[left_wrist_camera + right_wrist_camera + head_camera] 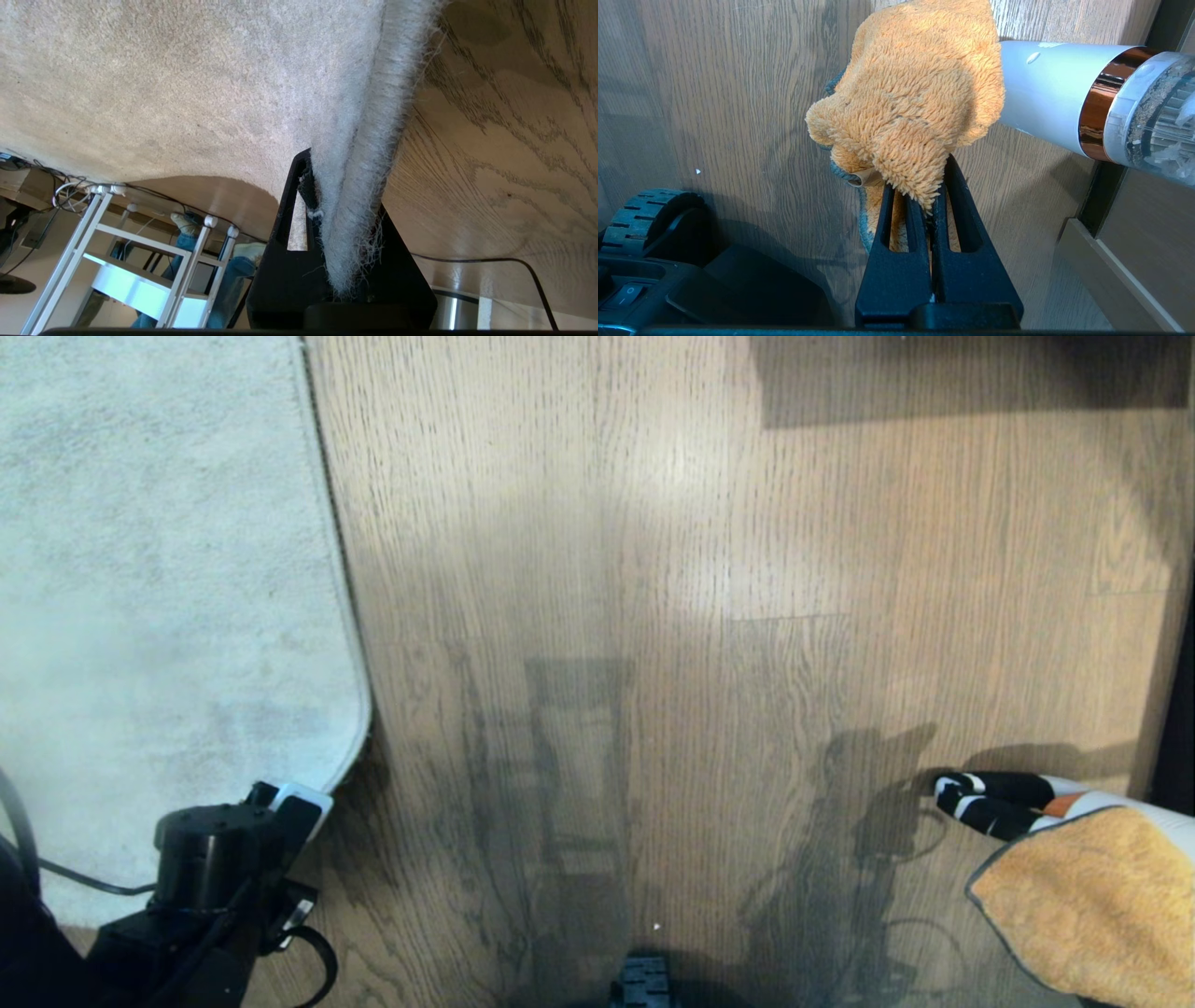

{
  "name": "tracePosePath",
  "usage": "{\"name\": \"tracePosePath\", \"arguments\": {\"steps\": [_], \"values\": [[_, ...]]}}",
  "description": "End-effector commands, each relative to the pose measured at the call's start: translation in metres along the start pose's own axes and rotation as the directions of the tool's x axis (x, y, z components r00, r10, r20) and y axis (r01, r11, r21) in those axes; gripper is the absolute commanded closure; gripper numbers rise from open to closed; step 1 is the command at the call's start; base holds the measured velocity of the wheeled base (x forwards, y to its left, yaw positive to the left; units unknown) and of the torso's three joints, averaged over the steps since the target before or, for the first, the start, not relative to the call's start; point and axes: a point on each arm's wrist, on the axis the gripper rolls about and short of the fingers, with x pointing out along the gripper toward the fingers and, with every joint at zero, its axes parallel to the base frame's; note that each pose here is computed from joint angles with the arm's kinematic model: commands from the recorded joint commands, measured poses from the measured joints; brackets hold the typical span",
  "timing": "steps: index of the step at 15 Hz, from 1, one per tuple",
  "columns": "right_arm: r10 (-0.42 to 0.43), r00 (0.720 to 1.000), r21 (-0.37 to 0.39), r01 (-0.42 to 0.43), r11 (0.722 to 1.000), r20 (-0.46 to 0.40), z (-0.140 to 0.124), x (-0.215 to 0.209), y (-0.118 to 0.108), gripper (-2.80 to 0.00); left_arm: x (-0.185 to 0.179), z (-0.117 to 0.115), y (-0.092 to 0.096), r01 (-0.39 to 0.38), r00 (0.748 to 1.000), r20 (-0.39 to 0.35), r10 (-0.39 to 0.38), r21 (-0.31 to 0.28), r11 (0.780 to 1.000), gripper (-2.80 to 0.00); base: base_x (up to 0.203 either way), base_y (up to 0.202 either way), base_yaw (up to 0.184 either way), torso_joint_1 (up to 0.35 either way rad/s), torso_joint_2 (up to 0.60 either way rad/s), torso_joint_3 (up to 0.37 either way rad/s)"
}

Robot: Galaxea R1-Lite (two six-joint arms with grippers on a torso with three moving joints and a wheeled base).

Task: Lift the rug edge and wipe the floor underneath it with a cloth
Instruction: Lift up the carpet

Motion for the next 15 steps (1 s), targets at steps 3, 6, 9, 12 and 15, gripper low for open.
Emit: {"name": "tracePosePath", "arguments": {"steps": [3,6,9,12,15], "values": [[0.001,1.0,-0.001,-0.001,1.0,-0.002,0.0,0.0,0.0,0.0,-0.007,0.005,0.008,-0.02,0.999,0.038,0.021,-0.028,0.999,0.0,0.0,0.0,0.0,0.0,0.0,0.0],[0.001,1.0,-0.001,-0.001,1.0,-0.001,0.0,0.0,0.0,0.0,-0.01,0.007,0.012,-0.028,0.998,0.055,0.029,-0.022,0.999,0.0,0.0,0.0,0.0,0.0,0.0,0.0],[0.001,1.0,-0.001,-0.001,1.0,-0.001,0.0,0.0,0.0,0.0,-0.015,0.009,0.018,-0.042,0.996,0.075,0.045,-0.032,0.999,0.0,0.0,0.0,0.0,0.0,0.0,0.0],[0.001,1.0,-0.001,-0.001,1.0,-0.001,0.0,0.0,0.0,0.0,-0.021,0.011,0.024,-0.054,0.994,0.096,0.058,-0.048,0.997,0.0,0.0,0.0,0.0,0.0,0.0,0.0],[0.001,1.0,-0.001,-0.001,1.0,-0.001,0.0,0.0,0.0,0.0,-0.024,0.012,0.028,-0.063,0.991,0.113,0.07,-0.058,0.996,0.0,0.0,0.0,0.0,0.0,0.0,0.0]]}}
